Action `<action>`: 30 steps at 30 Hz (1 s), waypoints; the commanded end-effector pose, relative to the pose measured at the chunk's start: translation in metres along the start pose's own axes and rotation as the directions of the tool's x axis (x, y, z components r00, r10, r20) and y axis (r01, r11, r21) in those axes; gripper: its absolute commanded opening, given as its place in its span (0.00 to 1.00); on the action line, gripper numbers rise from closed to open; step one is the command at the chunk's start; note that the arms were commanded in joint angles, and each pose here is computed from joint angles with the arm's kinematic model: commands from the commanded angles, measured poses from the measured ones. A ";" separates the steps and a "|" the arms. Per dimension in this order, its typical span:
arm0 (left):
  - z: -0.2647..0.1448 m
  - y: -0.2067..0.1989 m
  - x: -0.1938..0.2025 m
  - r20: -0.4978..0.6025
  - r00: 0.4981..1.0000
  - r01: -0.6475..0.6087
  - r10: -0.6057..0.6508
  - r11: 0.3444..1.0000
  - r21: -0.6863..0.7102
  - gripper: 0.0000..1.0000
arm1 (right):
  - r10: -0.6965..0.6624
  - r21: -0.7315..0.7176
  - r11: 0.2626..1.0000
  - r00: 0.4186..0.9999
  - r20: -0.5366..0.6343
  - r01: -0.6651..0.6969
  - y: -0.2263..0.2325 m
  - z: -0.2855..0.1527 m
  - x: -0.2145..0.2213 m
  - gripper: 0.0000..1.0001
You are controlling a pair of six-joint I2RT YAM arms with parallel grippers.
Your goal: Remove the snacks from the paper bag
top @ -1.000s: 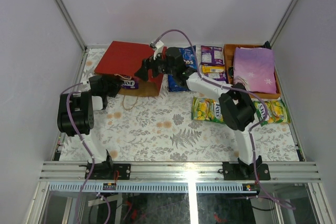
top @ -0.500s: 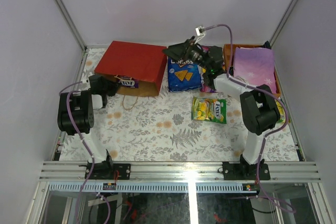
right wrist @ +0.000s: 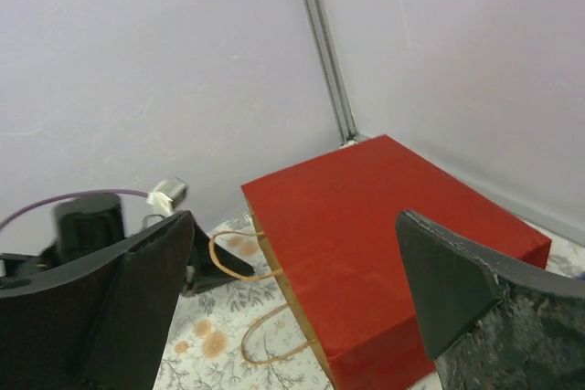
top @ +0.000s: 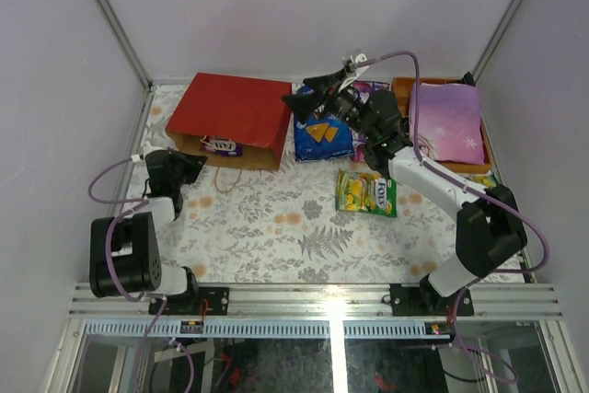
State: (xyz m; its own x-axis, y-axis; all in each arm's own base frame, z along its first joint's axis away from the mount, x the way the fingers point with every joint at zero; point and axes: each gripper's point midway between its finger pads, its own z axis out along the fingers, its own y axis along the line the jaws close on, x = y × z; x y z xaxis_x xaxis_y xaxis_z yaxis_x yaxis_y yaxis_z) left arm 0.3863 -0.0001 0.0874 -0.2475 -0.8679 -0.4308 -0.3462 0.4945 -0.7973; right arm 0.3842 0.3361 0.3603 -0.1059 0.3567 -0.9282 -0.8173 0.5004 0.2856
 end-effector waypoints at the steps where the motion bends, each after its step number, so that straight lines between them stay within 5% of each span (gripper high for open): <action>1: -0.023 -0.013 -0.010 0.057 0.998 -0.042 0.039 0.998 0.039 0.00 | 0.012 0.100 0.995 0.999 0.033 -0.015 -0.027 -0.004 0.017 0.99; 11: -0.065 0.021 0.004 0.108 0.993 -0.040 0.045 0.998 -0.043 0.00 | 0.050 0.166 0.985 0.998 0.030 -0.055 -0.039 -0.002 0.023 0.99; 18: -0.031 0.018 0.018 0.007 1.000 0.013 -0.013 1.000 0.017 0.26 | 0.055 0.139 0.989 0.998 0.016 -0.056 -0.032 0.001 0.027 1.00; 30: 0.025 -0.011 -0.003 -0.002 0.995 0.100 -0.100 0.985 0.141 0.38 | 0.009 0.146 0.989 1.000 -0.002 -0.008 -0.033 -0.002 0.028 1.00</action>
State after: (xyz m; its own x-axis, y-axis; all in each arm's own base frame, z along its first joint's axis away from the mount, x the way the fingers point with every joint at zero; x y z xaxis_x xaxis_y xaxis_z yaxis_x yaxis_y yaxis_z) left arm 0.3798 -0.0094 0.0456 -0.2743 -0.9058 -0.3229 -0.3859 0.4113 -0.8258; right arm 0.4132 0.3311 0.2793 -0.2235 0.3189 -0.9211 -0.6919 0.6137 0.3803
